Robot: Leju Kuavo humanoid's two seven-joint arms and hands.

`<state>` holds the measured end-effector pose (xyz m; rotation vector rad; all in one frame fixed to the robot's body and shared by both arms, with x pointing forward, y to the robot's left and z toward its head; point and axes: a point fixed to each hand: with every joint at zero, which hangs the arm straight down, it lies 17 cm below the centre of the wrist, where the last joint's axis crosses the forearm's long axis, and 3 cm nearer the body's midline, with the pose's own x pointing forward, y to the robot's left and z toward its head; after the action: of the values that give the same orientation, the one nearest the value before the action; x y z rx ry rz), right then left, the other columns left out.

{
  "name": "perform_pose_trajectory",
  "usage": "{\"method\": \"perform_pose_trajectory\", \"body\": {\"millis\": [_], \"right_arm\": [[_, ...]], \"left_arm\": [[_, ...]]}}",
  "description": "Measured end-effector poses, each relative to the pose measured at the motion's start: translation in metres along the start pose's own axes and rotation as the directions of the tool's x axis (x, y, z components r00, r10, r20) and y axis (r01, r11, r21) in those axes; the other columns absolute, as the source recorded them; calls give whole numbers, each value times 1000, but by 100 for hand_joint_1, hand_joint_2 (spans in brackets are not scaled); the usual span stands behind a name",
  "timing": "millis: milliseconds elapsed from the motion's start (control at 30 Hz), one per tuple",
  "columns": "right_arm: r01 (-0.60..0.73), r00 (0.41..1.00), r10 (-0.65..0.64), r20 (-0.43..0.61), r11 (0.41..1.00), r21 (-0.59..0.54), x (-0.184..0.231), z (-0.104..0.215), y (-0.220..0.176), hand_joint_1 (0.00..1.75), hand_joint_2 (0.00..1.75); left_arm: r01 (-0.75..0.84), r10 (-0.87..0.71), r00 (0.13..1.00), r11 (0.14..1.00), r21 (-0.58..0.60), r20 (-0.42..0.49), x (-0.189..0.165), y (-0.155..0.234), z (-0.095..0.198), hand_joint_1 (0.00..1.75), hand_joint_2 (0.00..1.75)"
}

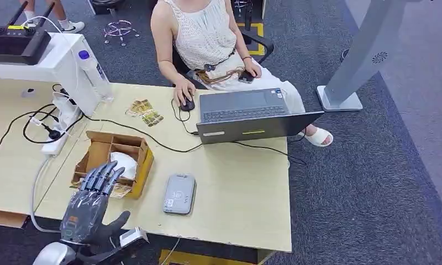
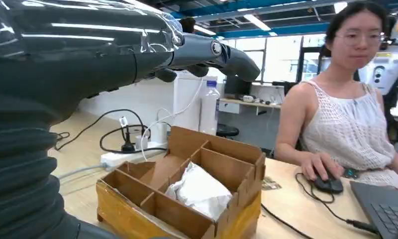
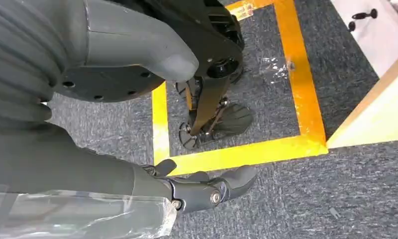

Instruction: Pass the card to the sensor for recognition and then transmit it.

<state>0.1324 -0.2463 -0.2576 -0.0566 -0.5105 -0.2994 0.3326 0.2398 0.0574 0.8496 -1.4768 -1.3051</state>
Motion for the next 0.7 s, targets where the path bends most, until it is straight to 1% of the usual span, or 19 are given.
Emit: {"method": "perform_pose_trajectory", "body": {"millis": [333, 433, 567, 700], "right_arm": [[12, 1000, -12, -2, 1000, -6, -1, 0, -1, 0, 175], [14, 1000, -14, -4, 1000, -5, -1, 0, 0, 0, 175], [15, 1000, -15, -5, 1000, -6, -2, 1, 0, 0, 175], [-1, 1000, 1, -5, 1000, -2, -1, 0, 1, 0, 175]], "left_arm": [[12, -11, 1000, 1000, -18, 28, 5, -3, 8, 0, 175], [8, -7, 999, 1000, -25, 34, 8, -6, 14, 0, 175], [27, -29, 999, 999, -40, -30, -1, -13, 32, 0, 175], [87, -89, 990, 996, -21, -108, -19, -12, 32, 0, 175]]}}
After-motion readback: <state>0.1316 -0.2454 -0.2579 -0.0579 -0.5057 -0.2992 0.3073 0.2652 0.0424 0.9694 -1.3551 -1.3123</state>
